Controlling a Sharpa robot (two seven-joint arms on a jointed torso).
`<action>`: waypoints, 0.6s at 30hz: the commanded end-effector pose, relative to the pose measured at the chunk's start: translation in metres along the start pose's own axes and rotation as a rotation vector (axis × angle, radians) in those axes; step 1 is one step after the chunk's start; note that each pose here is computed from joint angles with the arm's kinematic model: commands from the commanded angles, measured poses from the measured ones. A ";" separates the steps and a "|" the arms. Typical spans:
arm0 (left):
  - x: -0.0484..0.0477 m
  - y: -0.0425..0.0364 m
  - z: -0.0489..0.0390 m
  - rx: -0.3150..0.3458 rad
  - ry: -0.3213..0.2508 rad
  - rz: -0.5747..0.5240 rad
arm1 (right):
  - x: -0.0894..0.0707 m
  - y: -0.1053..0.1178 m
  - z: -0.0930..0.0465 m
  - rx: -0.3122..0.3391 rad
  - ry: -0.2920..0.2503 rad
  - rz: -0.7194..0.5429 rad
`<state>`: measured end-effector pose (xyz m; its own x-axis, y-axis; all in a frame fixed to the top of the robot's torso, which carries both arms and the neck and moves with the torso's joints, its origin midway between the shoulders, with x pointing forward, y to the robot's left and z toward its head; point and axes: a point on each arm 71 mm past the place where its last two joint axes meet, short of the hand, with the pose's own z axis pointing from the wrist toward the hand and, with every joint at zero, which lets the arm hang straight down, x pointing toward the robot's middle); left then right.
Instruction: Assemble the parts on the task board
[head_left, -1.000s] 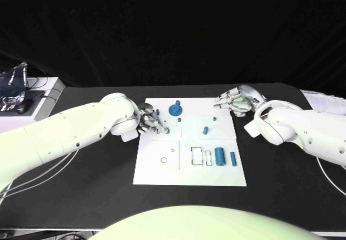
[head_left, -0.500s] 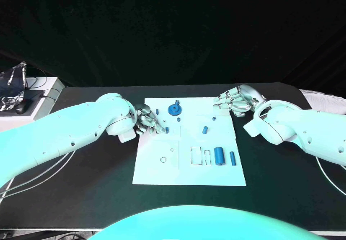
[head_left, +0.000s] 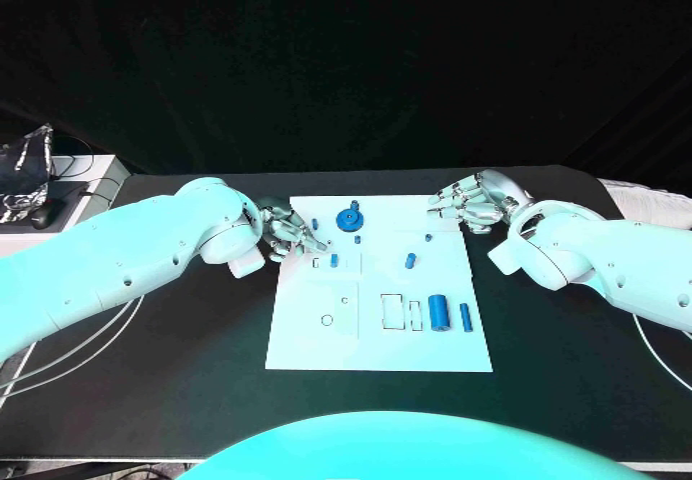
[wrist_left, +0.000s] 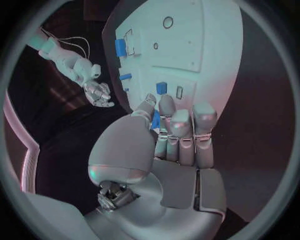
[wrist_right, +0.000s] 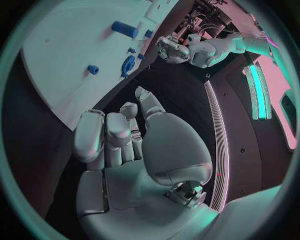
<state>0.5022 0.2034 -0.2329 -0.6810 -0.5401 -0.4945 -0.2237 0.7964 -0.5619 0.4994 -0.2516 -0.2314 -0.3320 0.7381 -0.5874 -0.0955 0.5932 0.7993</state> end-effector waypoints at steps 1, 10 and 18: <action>-0.0109 -0.0019 -0.0030 0.040 -0.028 -0.068 | 0.000 0.001 0.000 -0.015 0.004 -0.004; -0.0404 -0.0033 -0.0057 -0.013 -0.044 -0.025 | -0.001 0.000 0.000 -0.012 0.000 -0.004; -0.0539 -0.0109 0.0041 -0.055 -0.109 0.074 | 0.000 0.000 0.000 -0.012 0.001 -0.004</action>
<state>0.5425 0.2211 -0.2039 -0.6090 -0.5645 -0.5571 -0.2463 0.8023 -0.5437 0.5003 -0.2531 -0.2316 -0.3281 0.7385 -0.5891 -0.0938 0.5950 0.7982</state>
